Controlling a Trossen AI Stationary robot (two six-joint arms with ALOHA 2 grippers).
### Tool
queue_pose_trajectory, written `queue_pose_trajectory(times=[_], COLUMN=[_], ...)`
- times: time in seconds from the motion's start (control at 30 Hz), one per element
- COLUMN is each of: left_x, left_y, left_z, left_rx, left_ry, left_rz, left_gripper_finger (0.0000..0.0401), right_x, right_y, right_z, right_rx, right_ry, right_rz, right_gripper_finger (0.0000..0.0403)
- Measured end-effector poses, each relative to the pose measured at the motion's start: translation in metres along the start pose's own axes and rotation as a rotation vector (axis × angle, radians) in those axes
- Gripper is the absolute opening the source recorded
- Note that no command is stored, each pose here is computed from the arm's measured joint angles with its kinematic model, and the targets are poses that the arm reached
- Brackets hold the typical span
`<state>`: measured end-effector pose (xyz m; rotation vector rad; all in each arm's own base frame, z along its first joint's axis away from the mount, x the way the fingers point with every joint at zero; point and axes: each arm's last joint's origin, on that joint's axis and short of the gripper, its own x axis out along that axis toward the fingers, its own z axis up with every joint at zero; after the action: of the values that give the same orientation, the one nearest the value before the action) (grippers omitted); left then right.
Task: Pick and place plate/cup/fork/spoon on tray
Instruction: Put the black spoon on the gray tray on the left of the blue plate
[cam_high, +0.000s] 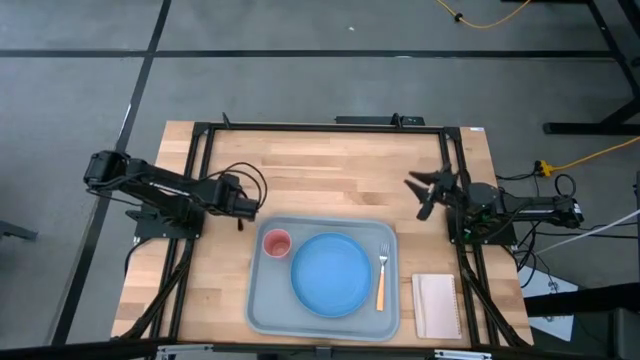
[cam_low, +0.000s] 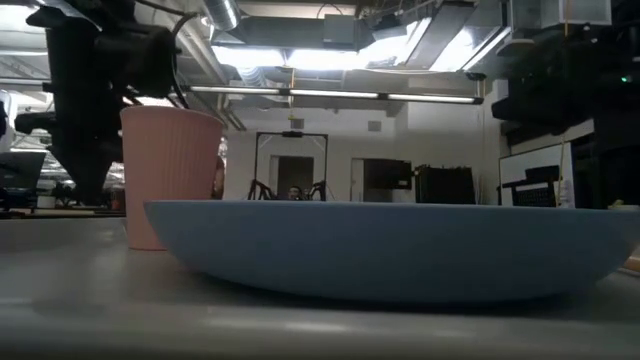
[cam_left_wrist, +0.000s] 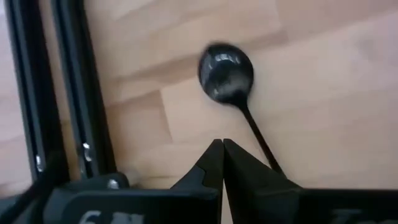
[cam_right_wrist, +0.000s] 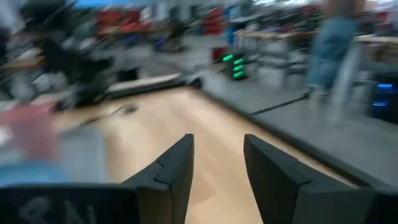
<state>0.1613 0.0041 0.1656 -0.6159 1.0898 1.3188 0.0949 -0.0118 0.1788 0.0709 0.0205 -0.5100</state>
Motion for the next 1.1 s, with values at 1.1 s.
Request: queue_pose_trajectory(times=[1.1], left_x=[0.061], left_y=[0.008], left_z=[0.036], left_rx=[-0.18], left_ry=[-0.025], left_rz=[-0.221], left_gripper_finger=[0.0], right_x=[0.0], right_y=[-0.002], right_z=[-0.01], right_rx=[0.11], right_ry=[0.086], right_rz=[-0.057], right_gripper_finger=[0.0145])
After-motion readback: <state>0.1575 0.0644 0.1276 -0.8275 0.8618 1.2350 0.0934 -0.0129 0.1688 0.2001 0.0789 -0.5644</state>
